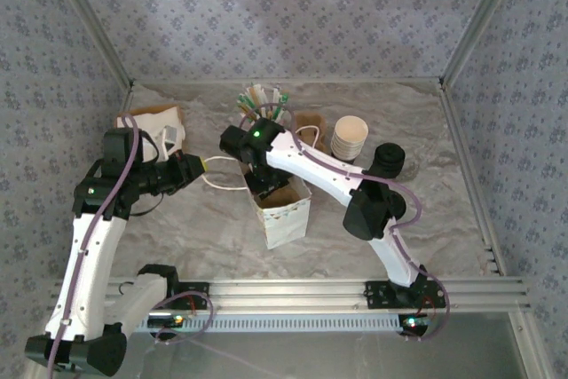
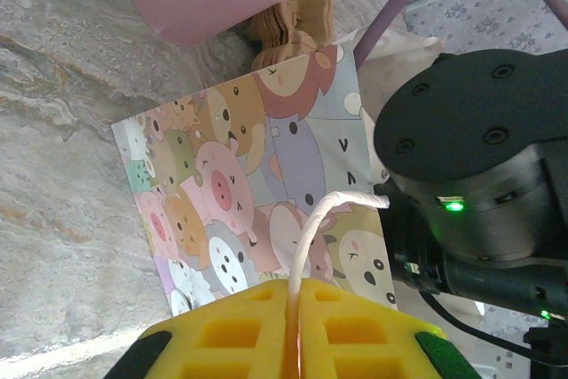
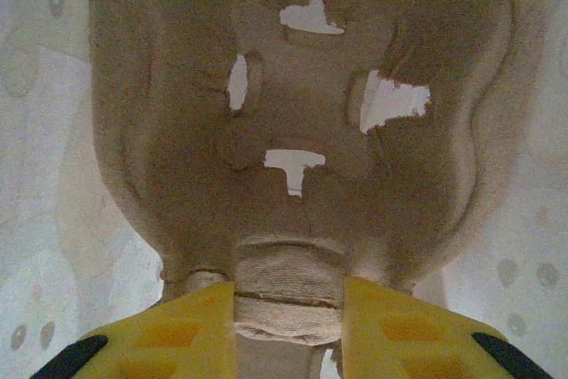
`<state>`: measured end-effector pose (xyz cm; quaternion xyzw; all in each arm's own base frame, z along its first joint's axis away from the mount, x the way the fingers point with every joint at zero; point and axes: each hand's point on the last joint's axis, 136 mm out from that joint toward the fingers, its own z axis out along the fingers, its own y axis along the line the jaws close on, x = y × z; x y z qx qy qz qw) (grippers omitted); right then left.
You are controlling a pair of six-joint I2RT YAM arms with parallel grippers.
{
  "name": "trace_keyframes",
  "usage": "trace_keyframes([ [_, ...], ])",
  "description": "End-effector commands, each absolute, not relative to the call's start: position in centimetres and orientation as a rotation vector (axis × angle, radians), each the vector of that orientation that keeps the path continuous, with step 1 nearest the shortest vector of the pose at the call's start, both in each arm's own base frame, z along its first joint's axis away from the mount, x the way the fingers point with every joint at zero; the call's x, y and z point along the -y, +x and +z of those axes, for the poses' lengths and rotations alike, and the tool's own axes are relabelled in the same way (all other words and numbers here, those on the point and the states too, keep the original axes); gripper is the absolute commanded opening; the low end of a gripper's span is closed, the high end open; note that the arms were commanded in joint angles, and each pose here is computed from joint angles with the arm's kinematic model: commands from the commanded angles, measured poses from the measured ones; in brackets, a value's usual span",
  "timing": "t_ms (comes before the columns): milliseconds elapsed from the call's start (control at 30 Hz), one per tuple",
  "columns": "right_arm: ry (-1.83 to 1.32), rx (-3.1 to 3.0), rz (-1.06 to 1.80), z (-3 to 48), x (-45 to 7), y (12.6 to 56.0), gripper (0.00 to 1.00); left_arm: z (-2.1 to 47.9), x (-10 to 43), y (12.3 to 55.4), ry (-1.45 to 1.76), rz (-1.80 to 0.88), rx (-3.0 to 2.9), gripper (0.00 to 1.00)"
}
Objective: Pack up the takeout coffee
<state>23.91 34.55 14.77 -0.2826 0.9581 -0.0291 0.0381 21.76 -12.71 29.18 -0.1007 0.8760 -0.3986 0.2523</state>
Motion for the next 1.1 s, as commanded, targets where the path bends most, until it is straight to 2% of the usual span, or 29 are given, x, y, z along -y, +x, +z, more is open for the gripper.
trace_keyframes([
  [0,-0.853,-2.960,-0.098,14.3,-34.4,23.5,0.33,29.7,12.7,21.6,-0.247,-1.094,-2.354,0.11],
  [1067,-0.841,-2.979,-0.071,13.0,-34.1,22.9,0.36,29.8,12.7,21.6,-0.246,-1.093,-2.352,0.10],
])
